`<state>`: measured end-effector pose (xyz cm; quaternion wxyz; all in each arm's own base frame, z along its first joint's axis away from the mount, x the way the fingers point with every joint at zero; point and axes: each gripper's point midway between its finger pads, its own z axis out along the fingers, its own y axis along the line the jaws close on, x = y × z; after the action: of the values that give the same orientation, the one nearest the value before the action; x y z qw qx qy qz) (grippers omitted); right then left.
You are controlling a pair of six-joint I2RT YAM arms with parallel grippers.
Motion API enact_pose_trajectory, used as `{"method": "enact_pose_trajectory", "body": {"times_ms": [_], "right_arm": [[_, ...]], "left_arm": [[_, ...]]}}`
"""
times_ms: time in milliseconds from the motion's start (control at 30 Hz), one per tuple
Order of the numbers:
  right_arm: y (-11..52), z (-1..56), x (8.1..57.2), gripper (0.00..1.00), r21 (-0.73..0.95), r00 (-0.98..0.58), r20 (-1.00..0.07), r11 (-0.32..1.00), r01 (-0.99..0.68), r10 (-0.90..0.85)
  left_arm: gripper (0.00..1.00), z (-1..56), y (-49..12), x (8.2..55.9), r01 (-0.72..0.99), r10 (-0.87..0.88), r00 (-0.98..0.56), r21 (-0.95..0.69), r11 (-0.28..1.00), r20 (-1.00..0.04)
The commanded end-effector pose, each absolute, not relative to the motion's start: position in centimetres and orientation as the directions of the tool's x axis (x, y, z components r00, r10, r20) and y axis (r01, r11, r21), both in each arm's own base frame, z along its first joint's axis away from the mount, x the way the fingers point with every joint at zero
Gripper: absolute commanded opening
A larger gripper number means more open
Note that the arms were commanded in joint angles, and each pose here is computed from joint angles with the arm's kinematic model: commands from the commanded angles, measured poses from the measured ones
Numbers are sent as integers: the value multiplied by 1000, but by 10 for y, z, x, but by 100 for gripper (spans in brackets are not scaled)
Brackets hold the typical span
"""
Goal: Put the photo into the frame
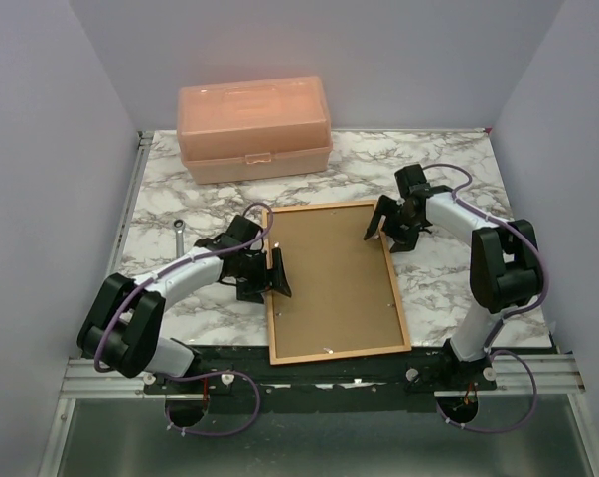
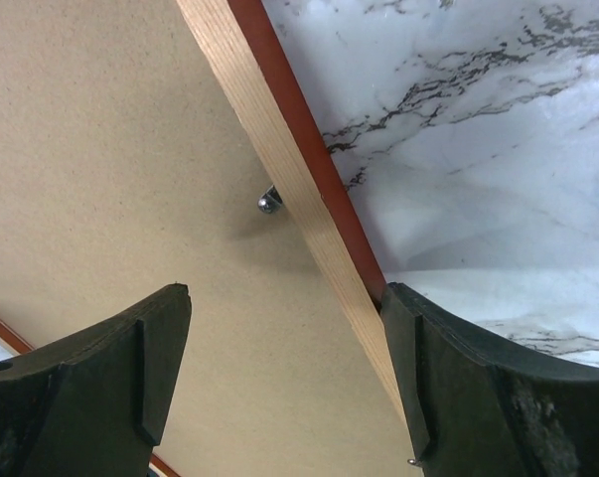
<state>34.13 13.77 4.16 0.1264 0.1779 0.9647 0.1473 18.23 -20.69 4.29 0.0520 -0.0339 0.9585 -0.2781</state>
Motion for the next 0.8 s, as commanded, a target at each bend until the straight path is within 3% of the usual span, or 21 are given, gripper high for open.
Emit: {"method": "enact_pose_trajectory", "body": {"times_ms": [0,233,400,533,767], "right_arm": [[136,51,331,86,325,-907,-189,896,303,375],[133,48,333,87,317,-910,-186,899,302,371],[133,46,334,87,318,-912,-184,900,298,367],[134,43,332,87,323,-915,-176,899,296,364],[140,39,330,87,348,-919,-157,891,290,361]], "left_arm": [[82,60,-198,219,-33,-133,-978,-511,859,-160],[81,69,-195,276,-72,-186,-964,-482,873,-192],[73,67,-184,307,-146,-243,-946,-388,910,-215],[67,62,-183,322,-170,-255,-942,-348,922,-218],[65,51,-182,340,-157,-228,-947,-289,944,-228]]}}
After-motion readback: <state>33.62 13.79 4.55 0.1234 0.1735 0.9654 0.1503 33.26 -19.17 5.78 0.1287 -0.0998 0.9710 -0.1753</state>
